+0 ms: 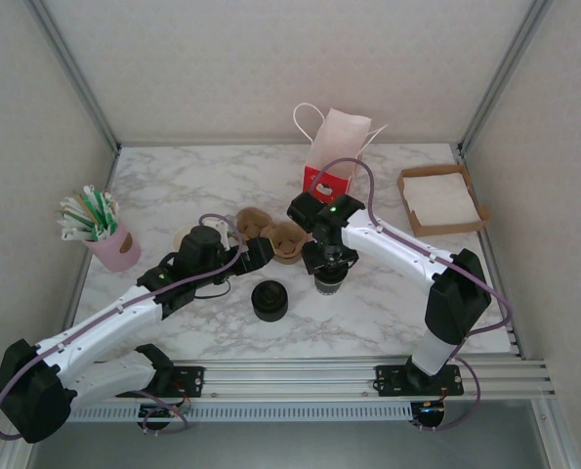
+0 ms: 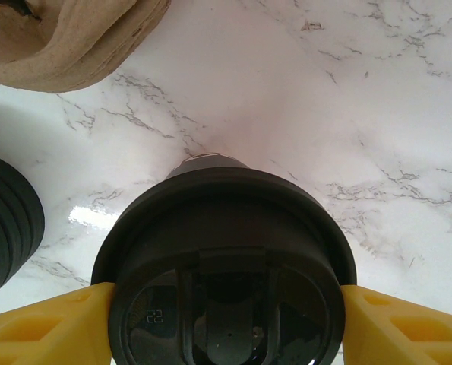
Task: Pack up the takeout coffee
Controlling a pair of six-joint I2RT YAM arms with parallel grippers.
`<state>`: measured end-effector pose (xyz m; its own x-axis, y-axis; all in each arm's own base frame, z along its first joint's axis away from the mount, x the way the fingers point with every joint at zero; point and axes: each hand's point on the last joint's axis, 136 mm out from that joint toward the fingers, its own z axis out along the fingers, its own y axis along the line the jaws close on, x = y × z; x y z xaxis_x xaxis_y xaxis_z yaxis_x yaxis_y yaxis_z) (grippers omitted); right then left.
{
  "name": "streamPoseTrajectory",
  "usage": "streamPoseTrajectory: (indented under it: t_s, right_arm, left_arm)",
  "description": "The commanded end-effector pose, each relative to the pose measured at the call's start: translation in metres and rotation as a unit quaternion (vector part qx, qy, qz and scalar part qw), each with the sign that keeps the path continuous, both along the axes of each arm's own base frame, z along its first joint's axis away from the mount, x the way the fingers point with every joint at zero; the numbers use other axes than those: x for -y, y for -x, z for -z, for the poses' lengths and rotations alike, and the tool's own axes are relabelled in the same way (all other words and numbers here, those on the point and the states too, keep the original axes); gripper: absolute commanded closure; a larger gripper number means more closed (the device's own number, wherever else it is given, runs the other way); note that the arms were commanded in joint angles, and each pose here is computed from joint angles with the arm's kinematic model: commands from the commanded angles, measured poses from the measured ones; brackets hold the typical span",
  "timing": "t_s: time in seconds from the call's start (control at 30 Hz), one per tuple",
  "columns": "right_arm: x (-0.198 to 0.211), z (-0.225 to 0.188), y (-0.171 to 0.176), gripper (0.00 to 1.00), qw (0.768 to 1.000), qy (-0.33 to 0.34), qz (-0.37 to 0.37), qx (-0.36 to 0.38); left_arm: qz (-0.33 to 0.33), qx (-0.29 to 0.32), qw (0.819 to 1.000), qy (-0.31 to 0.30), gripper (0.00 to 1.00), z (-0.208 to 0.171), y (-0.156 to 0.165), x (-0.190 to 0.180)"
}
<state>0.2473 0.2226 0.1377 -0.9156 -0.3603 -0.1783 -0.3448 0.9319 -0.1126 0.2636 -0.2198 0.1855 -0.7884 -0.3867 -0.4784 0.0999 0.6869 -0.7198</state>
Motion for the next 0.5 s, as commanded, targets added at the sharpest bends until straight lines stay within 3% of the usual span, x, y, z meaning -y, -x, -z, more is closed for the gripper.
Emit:
streamPoseTrajectory:
  t_s: [0.0,0.47]
  right_arm:
    - [0.008,-0.009,0.000,0.29,1.000,0.004,-0.001,0.007]
    - [0.000,-0.023,0.000,0.29,0.999,-0.039,-0.004,0.007]
  left_arm:
    - [0.005,0.014,1.000,0.000,0.00,-0.004,0.000,0.001]
    - [0.007,0.013,1.000,0.001,0.00,-0.004,0.000,0.003]
